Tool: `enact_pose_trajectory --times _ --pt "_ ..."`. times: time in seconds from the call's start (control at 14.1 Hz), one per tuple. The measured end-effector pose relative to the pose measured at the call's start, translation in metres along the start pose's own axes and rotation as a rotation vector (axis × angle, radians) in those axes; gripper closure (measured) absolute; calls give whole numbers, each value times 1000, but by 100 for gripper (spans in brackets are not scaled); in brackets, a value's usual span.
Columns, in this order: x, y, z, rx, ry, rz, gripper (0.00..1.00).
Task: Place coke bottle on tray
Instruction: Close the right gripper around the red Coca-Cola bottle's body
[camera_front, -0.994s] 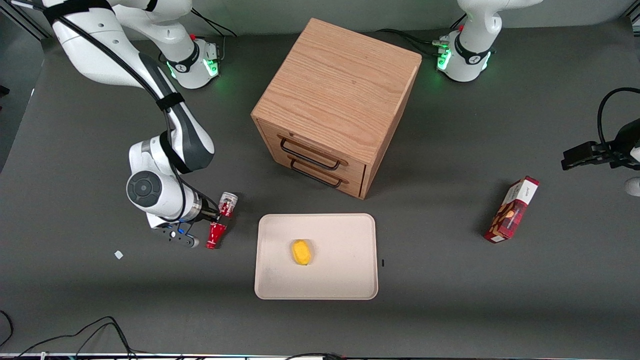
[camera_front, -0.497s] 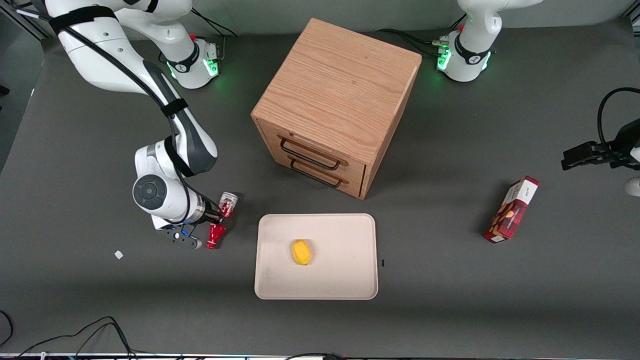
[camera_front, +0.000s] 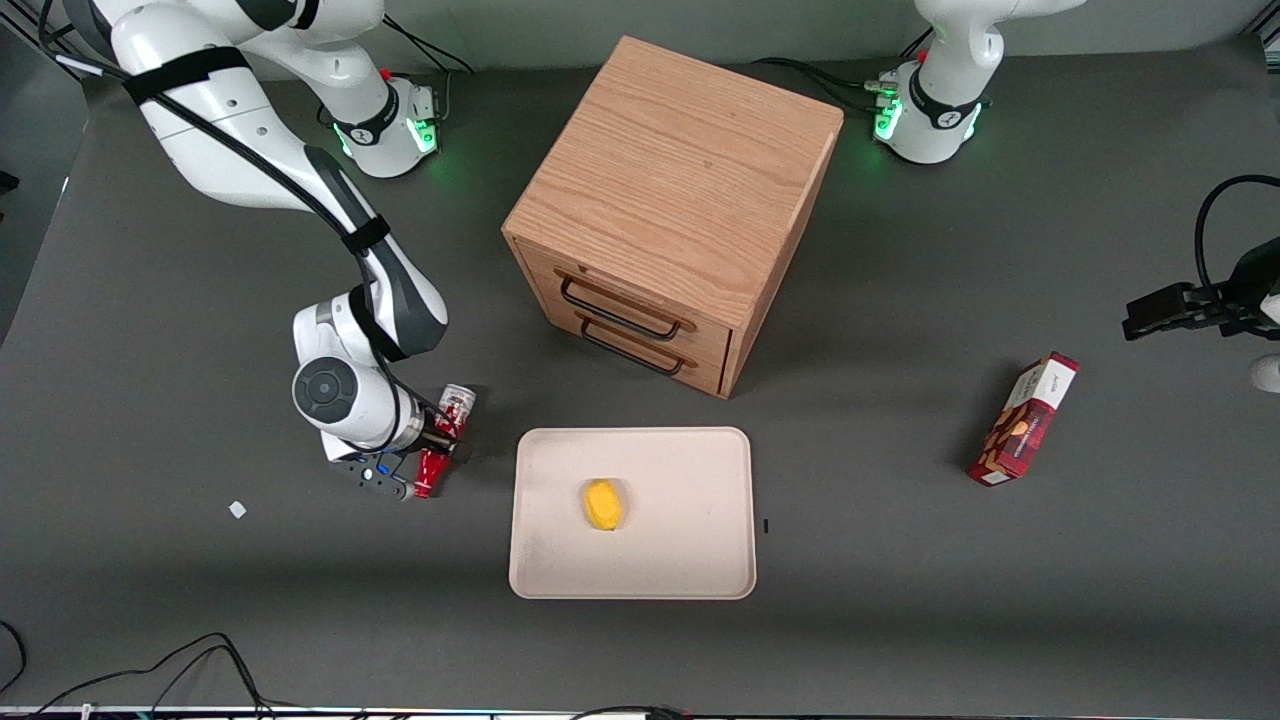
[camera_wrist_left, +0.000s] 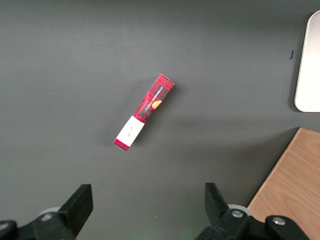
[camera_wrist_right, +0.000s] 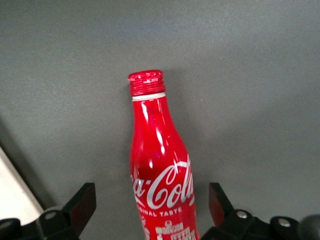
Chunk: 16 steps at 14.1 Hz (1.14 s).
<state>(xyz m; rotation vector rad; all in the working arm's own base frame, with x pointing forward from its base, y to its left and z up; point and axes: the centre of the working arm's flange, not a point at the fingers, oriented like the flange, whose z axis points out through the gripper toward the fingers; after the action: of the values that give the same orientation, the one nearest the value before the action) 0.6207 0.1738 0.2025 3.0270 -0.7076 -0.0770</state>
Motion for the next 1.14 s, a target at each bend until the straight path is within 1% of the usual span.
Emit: enact_pose_trajectory --times 0.57,0.71,0.78,0.85,0.92,1.14 --pt "-5 3 11 -4 -2 -2 0" --pt "-6 4 12 -10 3 -10 19" --pt "-6 4 12 -11 4 -11 32" --pt "-6 4 12 -11 5 -11 42" --pt "-6 4 12 -11 6 -10 44" --pt "-6 4 12 -11 6 -10 44"
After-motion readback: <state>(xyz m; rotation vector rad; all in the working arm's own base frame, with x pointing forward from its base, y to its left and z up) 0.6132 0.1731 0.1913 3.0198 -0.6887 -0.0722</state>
